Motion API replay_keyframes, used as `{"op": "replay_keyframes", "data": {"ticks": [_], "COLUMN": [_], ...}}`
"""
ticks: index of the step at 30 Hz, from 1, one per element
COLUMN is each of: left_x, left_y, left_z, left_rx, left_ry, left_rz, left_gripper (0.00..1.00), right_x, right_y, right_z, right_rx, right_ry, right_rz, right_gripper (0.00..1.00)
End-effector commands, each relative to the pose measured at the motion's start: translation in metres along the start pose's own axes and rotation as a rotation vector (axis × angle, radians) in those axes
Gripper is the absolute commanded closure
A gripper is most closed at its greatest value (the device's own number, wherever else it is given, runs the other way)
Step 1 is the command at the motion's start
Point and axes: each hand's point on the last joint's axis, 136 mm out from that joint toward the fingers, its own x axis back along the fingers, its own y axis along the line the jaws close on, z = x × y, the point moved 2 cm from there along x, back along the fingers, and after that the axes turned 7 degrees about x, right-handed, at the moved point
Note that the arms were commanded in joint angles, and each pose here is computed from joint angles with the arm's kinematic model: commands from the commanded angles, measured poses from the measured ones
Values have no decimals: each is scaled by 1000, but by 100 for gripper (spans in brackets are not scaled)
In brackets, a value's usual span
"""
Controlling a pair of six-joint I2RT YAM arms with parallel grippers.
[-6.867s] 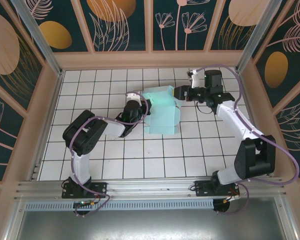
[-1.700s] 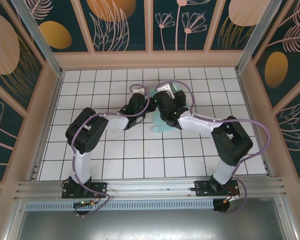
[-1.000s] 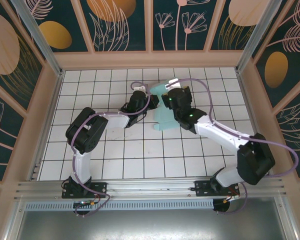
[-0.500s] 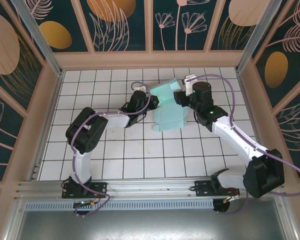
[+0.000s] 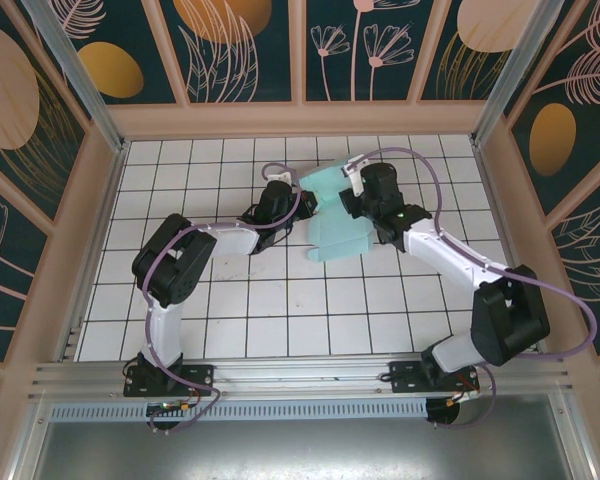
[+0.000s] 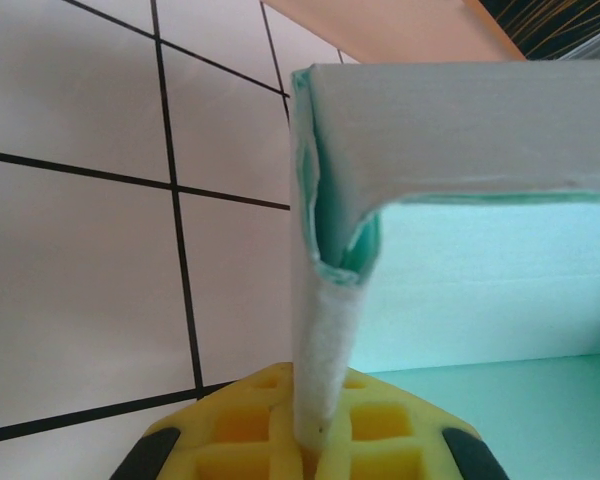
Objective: Fold the paper box
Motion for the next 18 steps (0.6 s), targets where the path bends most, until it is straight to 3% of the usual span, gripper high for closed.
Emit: {"op": "replay_keyframes", "data": {"ticks": [1, 11, 16, 18], "left_x": [-4, -3, -3, -2], "left_y": [-18, -19, -20, -20], "left_z": [-2, -2, -1, -1], "left_rx": [-16, -17, -13, -13], "left_ry": [6, 5, 10, 10], "left_rz": [63, 72, 76, 78], "left_gripper": [100, 100, 100, 100], "right_x": [-5, -15, -20, -22], "right_y": [0, -15, -15, -12], "right_z": [-6, -7, -2, 0], "right_rx": [56, 118, 181, 193], "right_ry": [16, 76, 116, 122], "right_rz": [43, 285, 379, 386], "right_gripper": [56, 71, 83, 93]}}
